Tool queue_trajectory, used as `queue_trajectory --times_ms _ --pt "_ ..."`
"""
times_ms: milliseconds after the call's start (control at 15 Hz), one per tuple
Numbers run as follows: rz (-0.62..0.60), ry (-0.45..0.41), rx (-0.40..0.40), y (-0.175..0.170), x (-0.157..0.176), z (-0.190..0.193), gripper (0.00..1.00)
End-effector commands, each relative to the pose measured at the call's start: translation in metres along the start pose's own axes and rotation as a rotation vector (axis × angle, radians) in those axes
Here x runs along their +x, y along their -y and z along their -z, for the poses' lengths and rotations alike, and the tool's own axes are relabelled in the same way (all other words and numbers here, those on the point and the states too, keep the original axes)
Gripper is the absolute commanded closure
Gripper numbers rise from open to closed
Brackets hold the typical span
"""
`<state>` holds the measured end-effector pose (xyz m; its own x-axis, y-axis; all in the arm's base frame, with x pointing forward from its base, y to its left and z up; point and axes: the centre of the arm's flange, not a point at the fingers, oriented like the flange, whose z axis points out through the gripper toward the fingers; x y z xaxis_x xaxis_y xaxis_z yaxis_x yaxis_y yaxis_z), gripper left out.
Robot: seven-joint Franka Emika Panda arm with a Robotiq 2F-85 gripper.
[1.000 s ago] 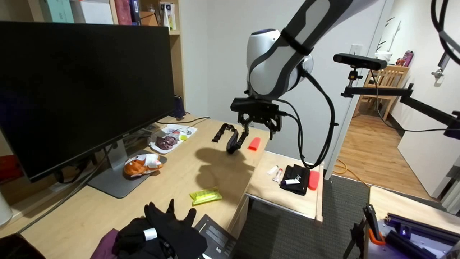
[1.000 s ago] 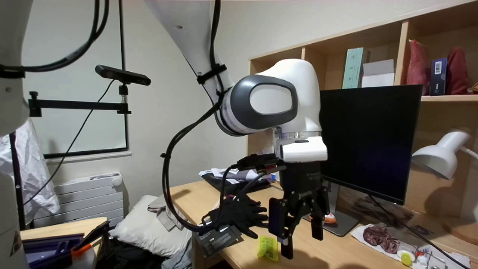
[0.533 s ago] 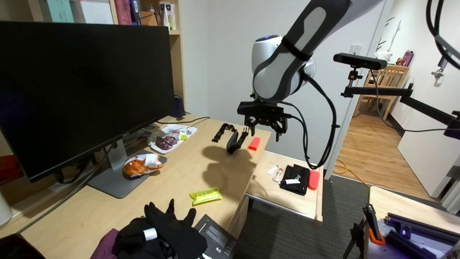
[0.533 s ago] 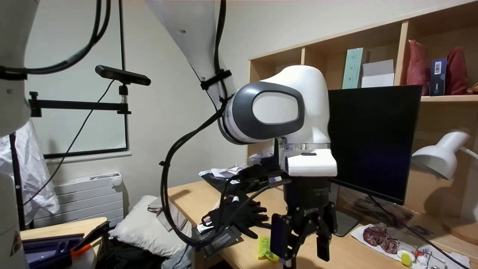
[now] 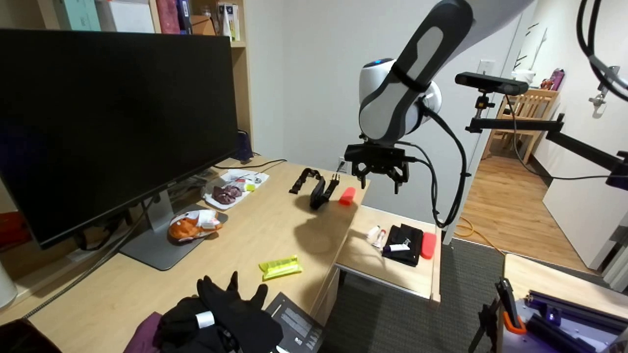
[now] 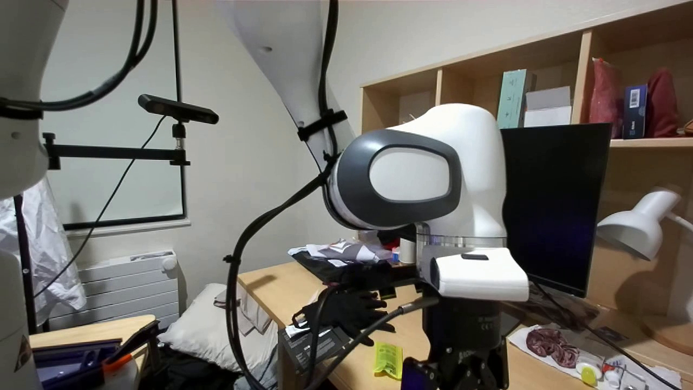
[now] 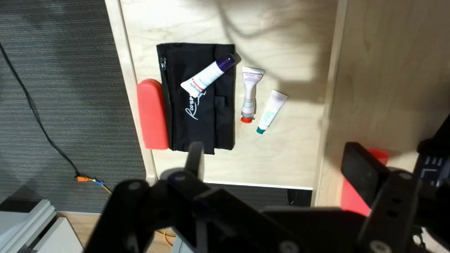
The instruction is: Put a tube on the desk
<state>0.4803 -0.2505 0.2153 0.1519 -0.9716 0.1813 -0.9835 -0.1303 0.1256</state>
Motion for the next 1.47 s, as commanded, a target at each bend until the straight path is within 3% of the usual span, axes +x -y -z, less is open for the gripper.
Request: queue_trajectory --times_ms 0,600,1400 --pt "0.044 0.001 -0.032 -0.002 0.013 -0.022 0.00" --pt "0.027 0.036 -0.064 -0.014 0.017 -0.076 0.00" --pt "0.181 0.231 0.152 -0.040 0.047 -0.140 0.00"
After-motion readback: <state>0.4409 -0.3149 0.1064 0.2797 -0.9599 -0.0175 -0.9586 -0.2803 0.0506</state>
